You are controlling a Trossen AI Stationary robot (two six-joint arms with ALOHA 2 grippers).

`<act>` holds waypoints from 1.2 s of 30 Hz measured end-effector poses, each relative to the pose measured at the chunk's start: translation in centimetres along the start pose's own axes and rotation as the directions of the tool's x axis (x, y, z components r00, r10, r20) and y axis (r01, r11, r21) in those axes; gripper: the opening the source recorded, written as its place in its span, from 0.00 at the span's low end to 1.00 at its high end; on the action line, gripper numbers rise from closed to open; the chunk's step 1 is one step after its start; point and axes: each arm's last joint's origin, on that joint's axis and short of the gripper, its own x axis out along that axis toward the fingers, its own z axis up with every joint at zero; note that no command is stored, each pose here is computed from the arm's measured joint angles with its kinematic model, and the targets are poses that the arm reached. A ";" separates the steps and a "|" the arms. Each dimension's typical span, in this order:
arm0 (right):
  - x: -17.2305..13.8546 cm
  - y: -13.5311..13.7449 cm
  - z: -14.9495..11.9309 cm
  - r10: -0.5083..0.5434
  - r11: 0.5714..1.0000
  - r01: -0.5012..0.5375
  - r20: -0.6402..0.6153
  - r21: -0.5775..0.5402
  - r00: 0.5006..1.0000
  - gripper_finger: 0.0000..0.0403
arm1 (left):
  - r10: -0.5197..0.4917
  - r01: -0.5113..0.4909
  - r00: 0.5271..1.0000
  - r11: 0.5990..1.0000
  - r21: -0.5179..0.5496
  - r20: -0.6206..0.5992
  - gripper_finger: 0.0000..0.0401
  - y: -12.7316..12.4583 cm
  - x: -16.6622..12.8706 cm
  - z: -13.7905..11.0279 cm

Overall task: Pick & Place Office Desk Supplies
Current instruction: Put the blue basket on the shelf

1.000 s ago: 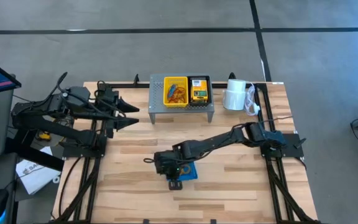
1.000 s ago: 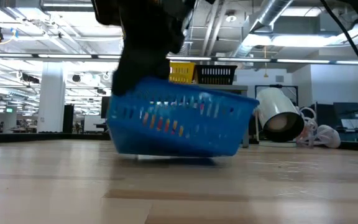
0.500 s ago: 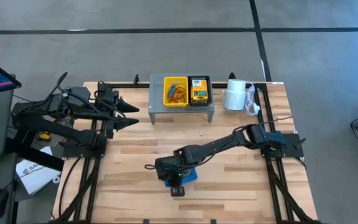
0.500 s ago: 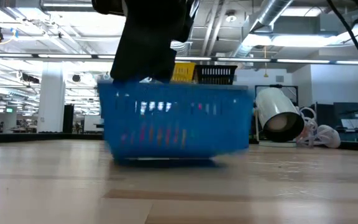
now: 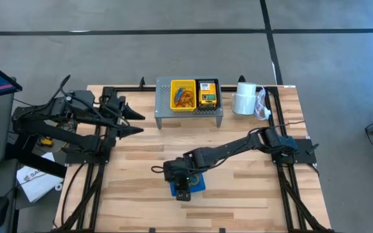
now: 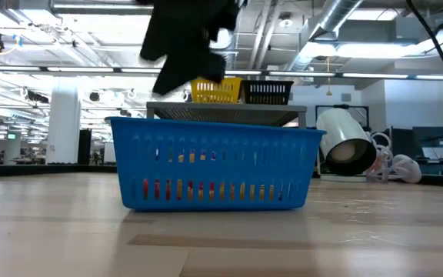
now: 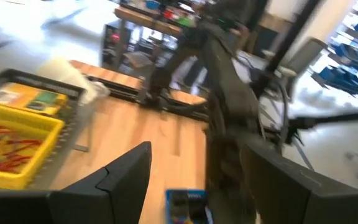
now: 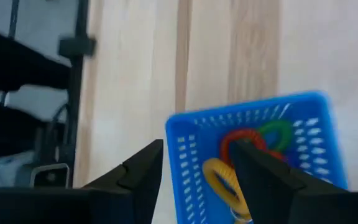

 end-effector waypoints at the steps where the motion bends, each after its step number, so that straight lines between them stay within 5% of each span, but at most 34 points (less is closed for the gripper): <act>1: -0.7 0.3 0.1 -0.020 1.000 0.020 0.019 -0.007 1.000 0.47 | -0.025 0.026 1.000 1.000 0.011 -0.014 0.60 -0.1 0.0 -0.1; 9: -7.2 2.5 0.0 -0.153 0.988 0.153 0.155 0.013 0.976 0.42 | -0.173 0.185 0.977 0.979 0.091 -0.127 0.60 -0.4 0.4 -0.8; 15: -11.6 4.0 -1.0 -0.269 0.963 0.254 0.219 0.094 0.938 0.39 | -0.259 0.331 0.897 0.931 0.156 -0.357 0.60 -1.7 4.1 -3.0; 21: -15.1 5.5 -3.4 -0.453 0.888 0.415 0.220 0.199 0.864 0.39 | -0.294 0.460 0.811 0.855 0.240 -0.505 0.60 -3.9 7.4 -5.4; 27: -17.9 6.7 -6.7 -0.591 0.795 0.539 0.152 0.278 0.792 0.39 | -0.296 0.498 0.789 0.821 0.278 -0.539 0.60 -4.6 9.0 -6.3; 33: -21.1 6.0 -11.2 -0.622 0.744 0.506 0.175 0.437 0.764 0.39 | -0.310 0.519 0.769 0.813 0.264 -0.559 0.60 -4.8 10.5 -7.0; 36: -22.6 5.4 -14.1 -0.559 0.772 0.367 0.279 0.520 0.781 0.39 | -0.309 0.519 0.768 0.813 0.264 -0.560 0.60 -4.9 10.9 -7.1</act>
